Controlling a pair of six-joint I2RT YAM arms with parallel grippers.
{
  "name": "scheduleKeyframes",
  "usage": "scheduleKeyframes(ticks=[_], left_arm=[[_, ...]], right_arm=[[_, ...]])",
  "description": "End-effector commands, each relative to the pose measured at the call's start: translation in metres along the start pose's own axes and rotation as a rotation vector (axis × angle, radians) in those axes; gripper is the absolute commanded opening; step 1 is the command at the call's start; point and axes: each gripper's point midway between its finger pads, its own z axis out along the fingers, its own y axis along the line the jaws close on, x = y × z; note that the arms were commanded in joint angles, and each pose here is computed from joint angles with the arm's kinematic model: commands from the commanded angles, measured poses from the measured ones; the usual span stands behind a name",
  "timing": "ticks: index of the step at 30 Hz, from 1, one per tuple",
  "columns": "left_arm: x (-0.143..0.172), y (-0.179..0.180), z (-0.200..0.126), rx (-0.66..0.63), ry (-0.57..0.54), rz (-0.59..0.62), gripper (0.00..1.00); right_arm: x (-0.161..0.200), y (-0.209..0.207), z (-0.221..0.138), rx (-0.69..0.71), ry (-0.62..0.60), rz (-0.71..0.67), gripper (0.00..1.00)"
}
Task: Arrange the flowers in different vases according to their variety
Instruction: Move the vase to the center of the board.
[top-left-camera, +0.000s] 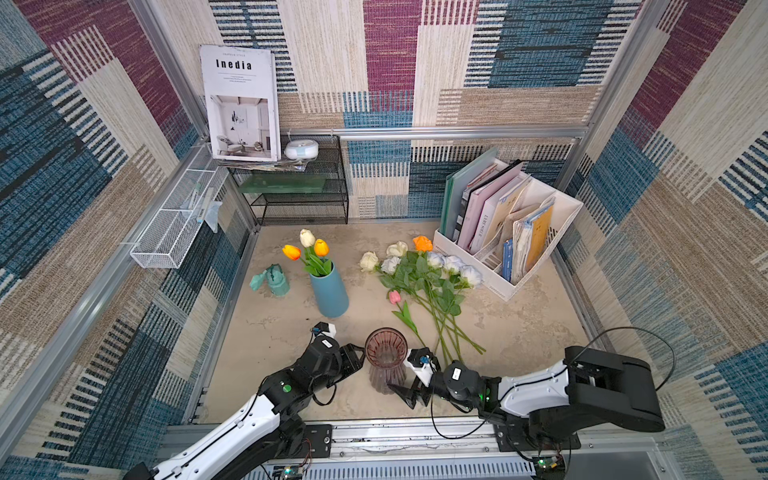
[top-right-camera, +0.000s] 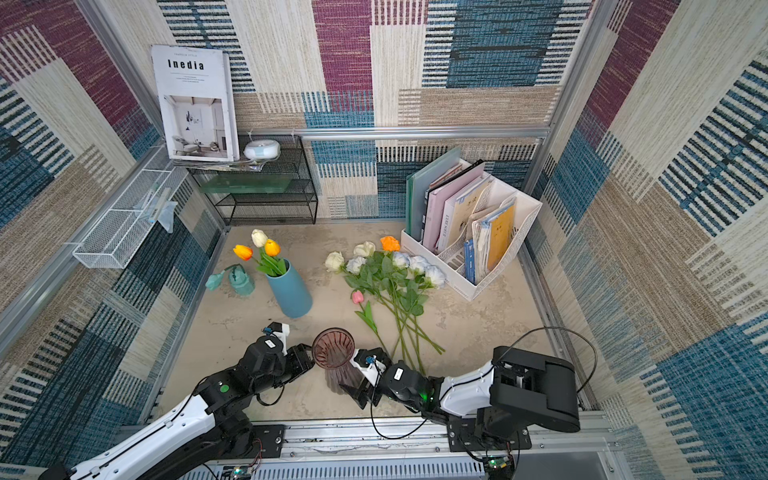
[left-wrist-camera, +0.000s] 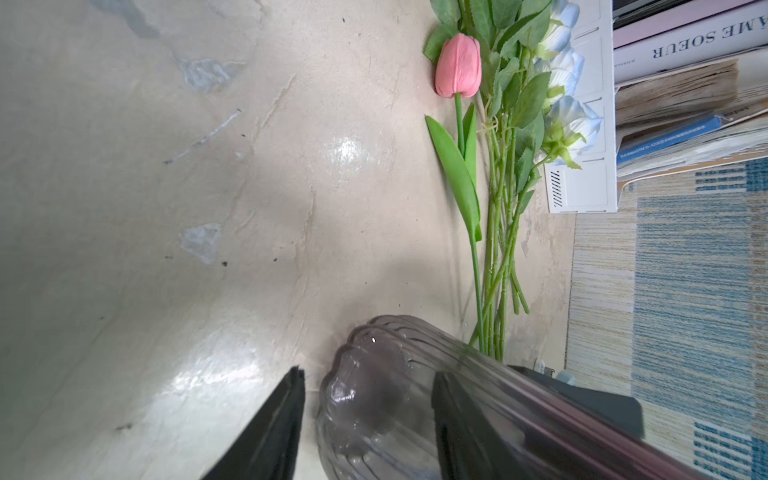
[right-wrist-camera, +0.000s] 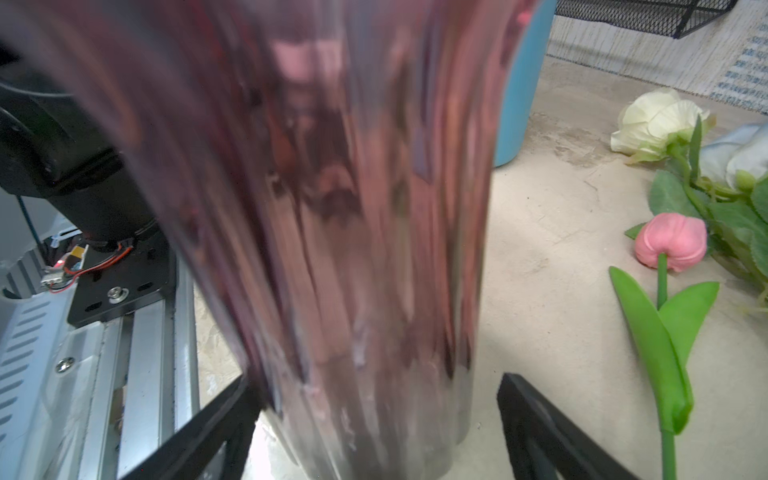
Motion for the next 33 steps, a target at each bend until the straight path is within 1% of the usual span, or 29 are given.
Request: scheduleKeyframes(ticks=[1,3,7,10,13,16,18,21,24,27,30,33], left_arm=[[-0.009,0.003,-0.004,-0.047,-0.030,0.045,0.55],[-0.013,0.005,-0.009,-0.067,-0.046,0.057,0.56],[-0.020,0.011,-0.018,-0.090,-0.083,0.054,0.56],[-0.025,0.022,-0.025,-0.130,-0.110,0.047,0.57],[-0.027,0.031,-0.029,-0.157,-0.121,0.038,0.58],[-0.027,0.037,-0.032,-0.176,-0.123,0.030,0.58],[-0.029,0.037,-0.035,-0.178,-0.128,0.032,0.58],[-0.030,0.038,-0.044,-0.196,-0.134,0.042,0.59],[-0.031,0.040,-0.053,-0.226,-0.132,0.036,0.62],[-0.033,0.035,-0.060,-0.228,-0.133,0.034,0.64],[-0.036,0.029,-0.065,-0.223,-0.137,0.039,0.65],[-0.040,0.023,-0.071,-0.219,-0.145,0.051,0.66]], right_arm=[[-0.012,-0.007,0.012,0.059,-0.044,-0.005,0.94],[-0.015,-0.011,0.023,0.086,-0.049,-0.010,0.94],[-0.024,-0.015,0.044,0.087,-0.058,-0.006,0.94],[-0.027,-0.022,0.058,0.092,-0.056,-0.005,0.94],[-0.028,-0.025,0.065,0.097,-0.052,-0.012,0.94],[-0.030,-0.025,0.065,0.095,-0.046,-0.015,0.96],[-0.034,-0.027,0.061,0.102,-0.035,0.006,1.00],[-0.040,-0.027,0.049,0.102,0.000,0.059,0.99],[-0.046,-0.027,0.029,0.090,0.016,0.119,0.99],[-0.051,-0.030,0.006,0.098,0.033,0.172,0.99],[-0.055,-0.042,-0.018,0.132,0.048,0.229,0.99],[-0.067,-0.068,-0.043,0.199,0.030,0.325,0.99]])
